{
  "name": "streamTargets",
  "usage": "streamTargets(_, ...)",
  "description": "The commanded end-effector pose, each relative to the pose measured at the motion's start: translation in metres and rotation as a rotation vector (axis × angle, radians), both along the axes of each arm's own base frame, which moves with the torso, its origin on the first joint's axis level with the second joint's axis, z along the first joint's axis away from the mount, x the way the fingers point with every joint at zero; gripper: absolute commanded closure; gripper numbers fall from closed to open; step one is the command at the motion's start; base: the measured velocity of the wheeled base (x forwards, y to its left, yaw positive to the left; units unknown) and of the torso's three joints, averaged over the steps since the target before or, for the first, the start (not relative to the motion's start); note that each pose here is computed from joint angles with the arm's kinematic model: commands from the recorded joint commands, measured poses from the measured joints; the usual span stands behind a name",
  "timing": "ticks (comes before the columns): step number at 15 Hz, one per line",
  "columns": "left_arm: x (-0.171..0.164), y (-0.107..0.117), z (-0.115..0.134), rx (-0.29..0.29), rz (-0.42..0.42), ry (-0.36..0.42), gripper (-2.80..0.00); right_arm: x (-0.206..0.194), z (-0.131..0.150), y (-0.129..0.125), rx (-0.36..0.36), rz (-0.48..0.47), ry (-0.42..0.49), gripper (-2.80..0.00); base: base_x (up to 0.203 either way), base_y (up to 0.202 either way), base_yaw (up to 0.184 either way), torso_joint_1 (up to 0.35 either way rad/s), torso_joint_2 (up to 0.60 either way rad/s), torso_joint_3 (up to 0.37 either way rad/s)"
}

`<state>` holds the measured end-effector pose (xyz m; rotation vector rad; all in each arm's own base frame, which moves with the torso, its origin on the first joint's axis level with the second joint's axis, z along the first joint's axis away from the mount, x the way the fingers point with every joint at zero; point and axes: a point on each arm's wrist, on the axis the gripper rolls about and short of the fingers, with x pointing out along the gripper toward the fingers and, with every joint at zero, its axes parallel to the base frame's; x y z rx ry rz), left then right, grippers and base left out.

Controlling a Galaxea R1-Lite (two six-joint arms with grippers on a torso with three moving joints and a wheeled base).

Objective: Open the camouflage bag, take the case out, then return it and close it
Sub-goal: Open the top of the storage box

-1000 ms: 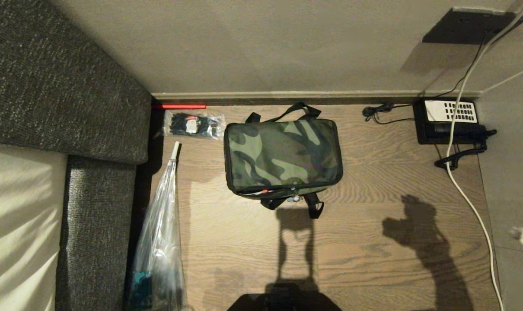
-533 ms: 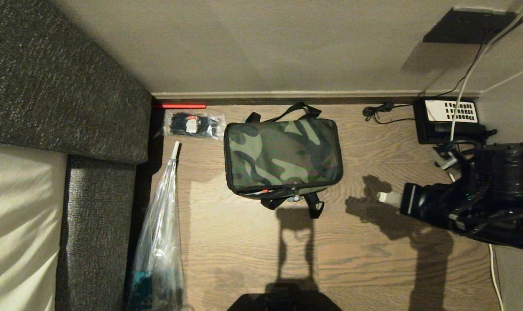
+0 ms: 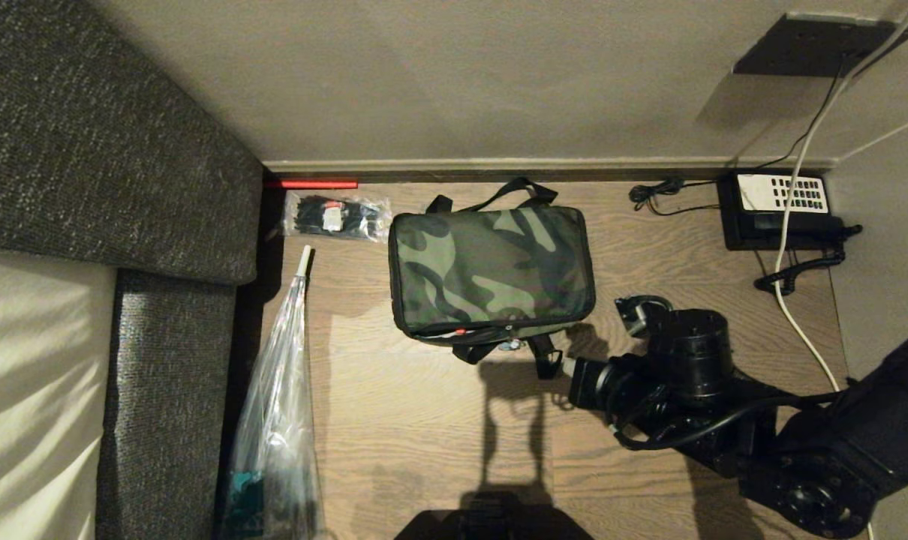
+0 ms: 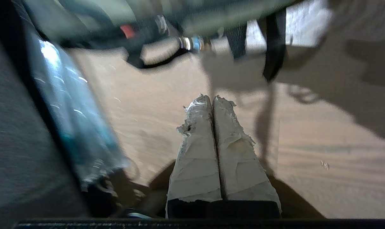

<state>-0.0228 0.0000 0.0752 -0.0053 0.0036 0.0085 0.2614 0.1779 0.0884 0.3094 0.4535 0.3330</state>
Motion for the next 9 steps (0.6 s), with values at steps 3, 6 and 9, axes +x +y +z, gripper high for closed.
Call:
streamTargets(3, 0.0, 0.0, -0.001, -0.001, 0.001, 0.001, 0.0, 0.01, -0.031, 0.028, -0.029, 0.014, -0.011, -2.8, 0.0, 0.0, 0.0, 0.0, 0.0, 0.0)
streamTargets(6, 0.0, 0.0, -0.001, -0.001, 0.001, 0.0, 0.0, 0.023, -0.036, 0.039, 0.013, 0.015, -0.073, -2.8, 0.0, 0.0, 0.0, 0.0, 0.0, 0.0)
streamTargets(9, 0.0, 0.0, 0.0, -0.001, 0.001, -0.001, 0.0, 0.036, -0.043, 0.049, 0.069, 0.015, -0.134, -2.8, 0.0, 0.0, 0.0, 0.0, 0.0, 0.0)
